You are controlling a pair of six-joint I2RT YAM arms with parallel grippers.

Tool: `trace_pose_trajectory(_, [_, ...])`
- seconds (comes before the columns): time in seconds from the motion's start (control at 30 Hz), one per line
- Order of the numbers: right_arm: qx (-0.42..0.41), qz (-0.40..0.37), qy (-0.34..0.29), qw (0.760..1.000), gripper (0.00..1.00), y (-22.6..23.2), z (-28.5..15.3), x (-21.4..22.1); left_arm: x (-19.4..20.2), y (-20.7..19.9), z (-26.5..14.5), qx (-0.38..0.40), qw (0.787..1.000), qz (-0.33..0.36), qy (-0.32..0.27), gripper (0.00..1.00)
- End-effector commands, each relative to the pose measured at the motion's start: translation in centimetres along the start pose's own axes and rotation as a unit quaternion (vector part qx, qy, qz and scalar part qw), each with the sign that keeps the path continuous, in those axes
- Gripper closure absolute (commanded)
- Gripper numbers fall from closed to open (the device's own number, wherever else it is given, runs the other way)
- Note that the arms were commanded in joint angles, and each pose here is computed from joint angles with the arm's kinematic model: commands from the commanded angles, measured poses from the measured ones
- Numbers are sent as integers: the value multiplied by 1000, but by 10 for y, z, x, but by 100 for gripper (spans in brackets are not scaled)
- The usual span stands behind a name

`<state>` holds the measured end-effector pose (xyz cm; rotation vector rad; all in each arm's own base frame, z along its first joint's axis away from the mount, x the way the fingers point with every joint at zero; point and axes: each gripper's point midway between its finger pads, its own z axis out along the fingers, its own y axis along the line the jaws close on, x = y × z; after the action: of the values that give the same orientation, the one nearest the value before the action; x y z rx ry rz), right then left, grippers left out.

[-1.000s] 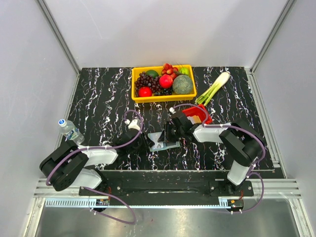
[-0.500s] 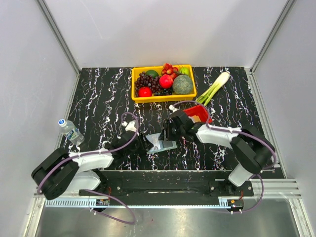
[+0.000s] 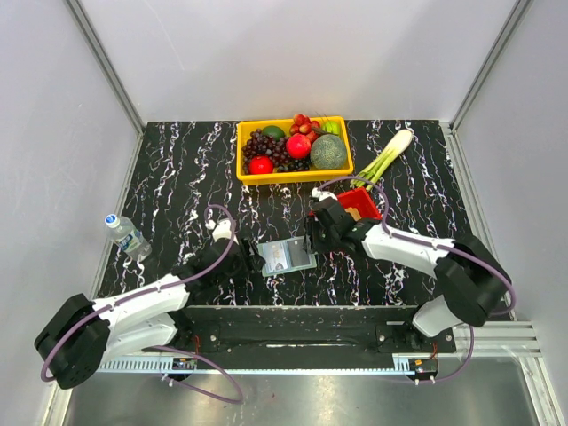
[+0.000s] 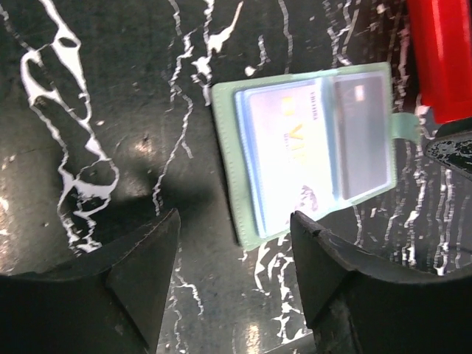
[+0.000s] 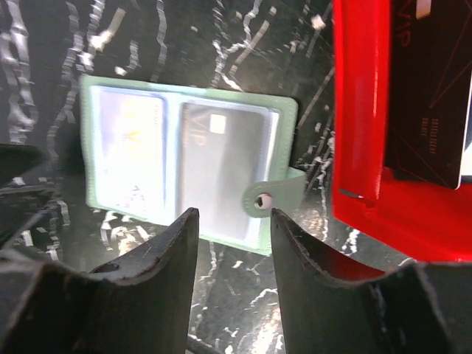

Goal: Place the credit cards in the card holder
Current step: Close the card holder at the center of the board.

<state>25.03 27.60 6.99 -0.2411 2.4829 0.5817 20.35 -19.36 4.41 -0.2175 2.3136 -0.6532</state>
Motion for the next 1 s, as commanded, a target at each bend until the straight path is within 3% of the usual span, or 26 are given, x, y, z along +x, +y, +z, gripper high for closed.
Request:
trace_pose_trajectory(0.0, [44, -35, 13, 998, 50, -11, 10, -3, 1, 18, -3, -39, 999, 11, -3, 33])
trace_pose_trajectory(0.3, [85, -50, 13, 995, 51, -26, 19, -4, 19, 20, 2, -27, 999, 4, 26, 31])
trace_pose_trajectory(0.57, [84, -51, 5, 995, 79, -28, 15, -4, 26, 11, 10, -3, 999, -4, 42, 32])
trace_pose_trajectory(0.8, [71, -48, -4, 996, 89, -25, 10, -5, 27, 9, 10, 3, 999, -7, 41, 35])
trace_pose_trajectory(0.97, [41, -39, 8, 998, 91, -14, 15, 1, 37, -1, 16, 36, 998, -27, 55, 43])
